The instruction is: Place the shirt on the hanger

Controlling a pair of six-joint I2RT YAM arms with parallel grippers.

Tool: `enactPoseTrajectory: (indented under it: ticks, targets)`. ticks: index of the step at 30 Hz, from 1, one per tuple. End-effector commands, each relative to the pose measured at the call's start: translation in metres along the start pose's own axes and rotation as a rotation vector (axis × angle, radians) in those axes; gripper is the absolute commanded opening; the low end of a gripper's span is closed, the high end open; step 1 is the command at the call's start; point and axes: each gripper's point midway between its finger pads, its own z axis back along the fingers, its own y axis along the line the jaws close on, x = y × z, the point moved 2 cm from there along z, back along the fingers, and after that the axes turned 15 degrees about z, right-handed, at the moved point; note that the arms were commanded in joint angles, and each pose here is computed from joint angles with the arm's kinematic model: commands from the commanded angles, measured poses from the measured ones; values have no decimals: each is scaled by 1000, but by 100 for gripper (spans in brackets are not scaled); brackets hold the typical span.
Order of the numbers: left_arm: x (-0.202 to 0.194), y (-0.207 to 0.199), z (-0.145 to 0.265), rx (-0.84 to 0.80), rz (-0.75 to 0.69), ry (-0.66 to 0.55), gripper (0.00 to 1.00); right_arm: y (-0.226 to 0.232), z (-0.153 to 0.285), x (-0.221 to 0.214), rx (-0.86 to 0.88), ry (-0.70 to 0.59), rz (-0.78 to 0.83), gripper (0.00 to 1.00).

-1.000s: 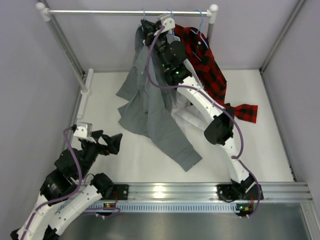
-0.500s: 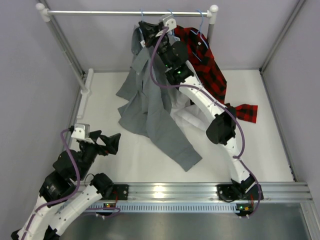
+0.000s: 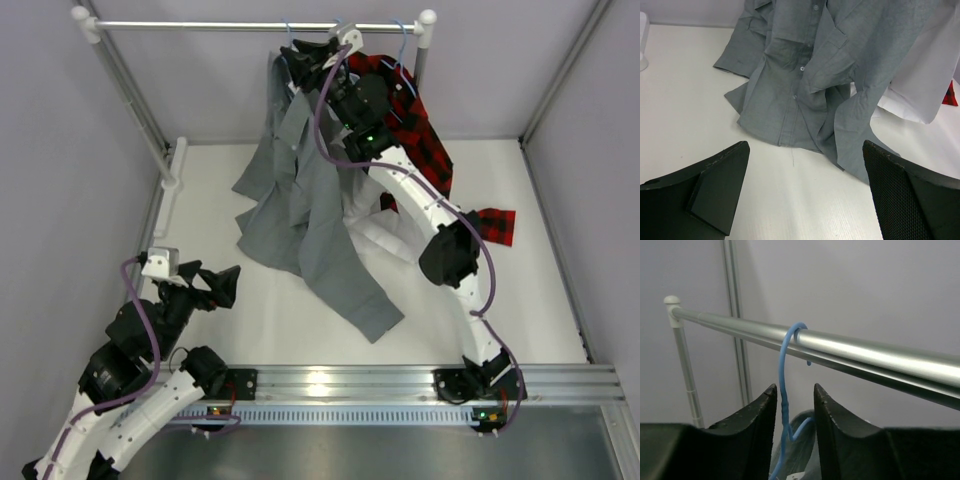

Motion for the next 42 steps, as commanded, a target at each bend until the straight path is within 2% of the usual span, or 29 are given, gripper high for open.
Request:
enactPoseTrajectory:
  ticks: [1,5,6,7,9,10,17,21,23,24,25,26,27,28,29,30,31,32,33,34,35,37,38,42]
  targets:
    - [10,-3,-3,-3,11,-49,98,-17,3,46,-1,-37,13,36]
    - [10,1,-4,20,10,-55,98,-19,7,63,11,-37,30,57]
    - [12,3,-4,37,9,-62,98,-17,9,63,16,-27,33,76]
    - [13,4,-5,49,10,-67,98,-20,11,79,14,-42,37,85]
    - [14,9,-7,88,12,-75,98,-20,15,81,18,-25,44,99]
    - [16,13,-9,119,12,-83,98,-22,18,98,16,-41,50,99]
    - [23,30,-12,233,16,-120,98,-20,31,134,60,-23,51,99]
    - [28,38,-11,286,24,-147,98,-14,48,164,79,30,31,99]
    - [29,44,-13,328,28,-158,98,-8,65,146,89,166,24,99]
    - [30,45,-14,341,27,-157,98,-16,79,168,36,183,29,99]
    - [29,50,-17,373,24,-151,98,-15,93,161,31,253,23,100]
    - [30,53,-18,395,26,-154,98,-10,111,133,35,346,32,100]
    - [30,56,-19,417,27,-155,98,-23,133,162,-18,334,60,100]
    - [31,63,-21,461,29,-156,98,-25,149,160,-35,364,75,99]
    - [32,65,-22,477,30,-156,98,-21,175,129,-46,459,81,100]
    - [32,69,-22,498,38,-159,98,-40,199,158,-151,442,100,100]
    - [31,73,-26,520,35,-147,98,-41,224,134,-182,525,119,99]
    - [30,75,-27,530,36,-142,98,-45,245,131,-213,568,137,100]
    - [29,75,-28,533,31,-134,98,-64,272,155,-329,562,161,99]
    - [28,76,-30,538,27,-125,98,-67,296,136,-362,634,193,99]
    - [26,78,-32,546,22,-114,98,-80,326,153,-453,647,219,99]
    - [27,80,-33,562,14,-113,98,-87,363,145,-529,717,250,100]
    - [26,81,-34,572,12,-111,98,-94,390,157,-591,729,260,99]
    - [29,90,-29,613,9,-127,98,-91,450,148,-659,784,222,99]
